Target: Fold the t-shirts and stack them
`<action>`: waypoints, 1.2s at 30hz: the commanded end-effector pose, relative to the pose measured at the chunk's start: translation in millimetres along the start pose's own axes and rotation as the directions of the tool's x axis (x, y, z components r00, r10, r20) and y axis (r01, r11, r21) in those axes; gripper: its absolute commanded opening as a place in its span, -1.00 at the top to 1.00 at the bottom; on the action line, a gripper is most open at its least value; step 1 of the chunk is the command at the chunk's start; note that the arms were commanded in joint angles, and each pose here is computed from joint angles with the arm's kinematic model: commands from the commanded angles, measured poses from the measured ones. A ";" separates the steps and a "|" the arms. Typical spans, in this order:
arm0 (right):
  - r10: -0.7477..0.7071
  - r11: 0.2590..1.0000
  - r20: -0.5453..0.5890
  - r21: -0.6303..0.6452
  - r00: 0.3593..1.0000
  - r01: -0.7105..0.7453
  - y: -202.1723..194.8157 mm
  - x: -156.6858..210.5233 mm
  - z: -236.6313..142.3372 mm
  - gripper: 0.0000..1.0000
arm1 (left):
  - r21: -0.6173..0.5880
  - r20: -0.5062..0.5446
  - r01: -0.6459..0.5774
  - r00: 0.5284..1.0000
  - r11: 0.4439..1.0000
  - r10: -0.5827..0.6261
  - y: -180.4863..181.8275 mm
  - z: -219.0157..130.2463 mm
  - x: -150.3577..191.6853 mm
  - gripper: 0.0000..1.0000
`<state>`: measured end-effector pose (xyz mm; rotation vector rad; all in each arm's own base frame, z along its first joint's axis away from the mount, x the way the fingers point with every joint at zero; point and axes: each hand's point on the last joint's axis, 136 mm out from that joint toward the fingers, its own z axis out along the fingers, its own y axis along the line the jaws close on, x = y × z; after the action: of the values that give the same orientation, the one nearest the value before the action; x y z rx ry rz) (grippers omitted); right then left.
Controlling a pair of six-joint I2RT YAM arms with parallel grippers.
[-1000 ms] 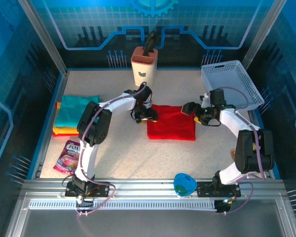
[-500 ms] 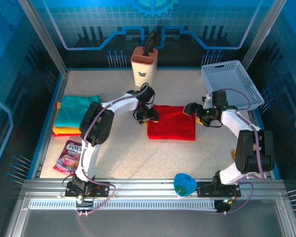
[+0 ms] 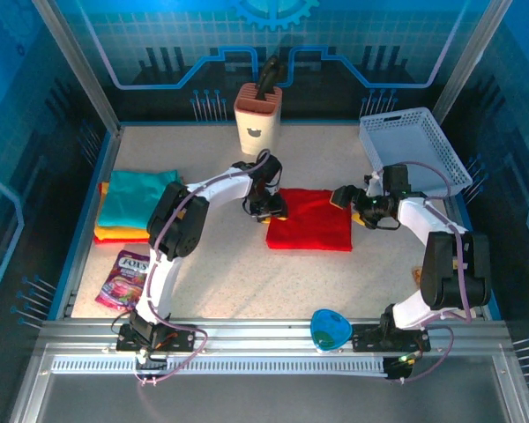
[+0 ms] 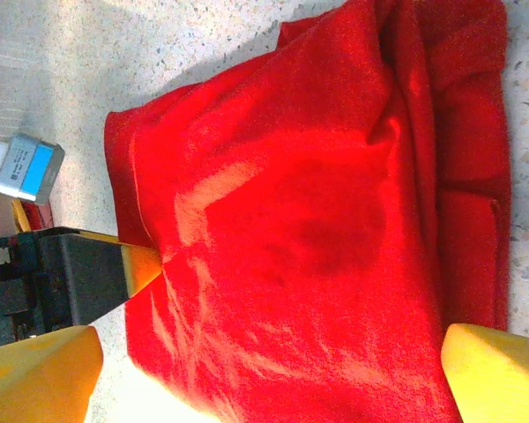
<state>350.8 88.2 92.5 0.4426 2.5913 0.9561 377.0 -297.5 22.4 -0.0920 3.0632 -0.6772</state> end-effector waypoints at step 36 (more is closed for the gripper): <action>0.083 0.994 -0.018 -0.067 0.996 -0.084 -8.7 0.9 -7.7 -0.95 | -0.432 0.203 -0.078 0.962 0.898 0.181 112.6 -143.5 24.7 1.00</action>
<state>345.4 77.2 91.2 0.5140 2.5735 1.0204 349.9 -163.5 82.8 0.0055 2.9161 -0.0668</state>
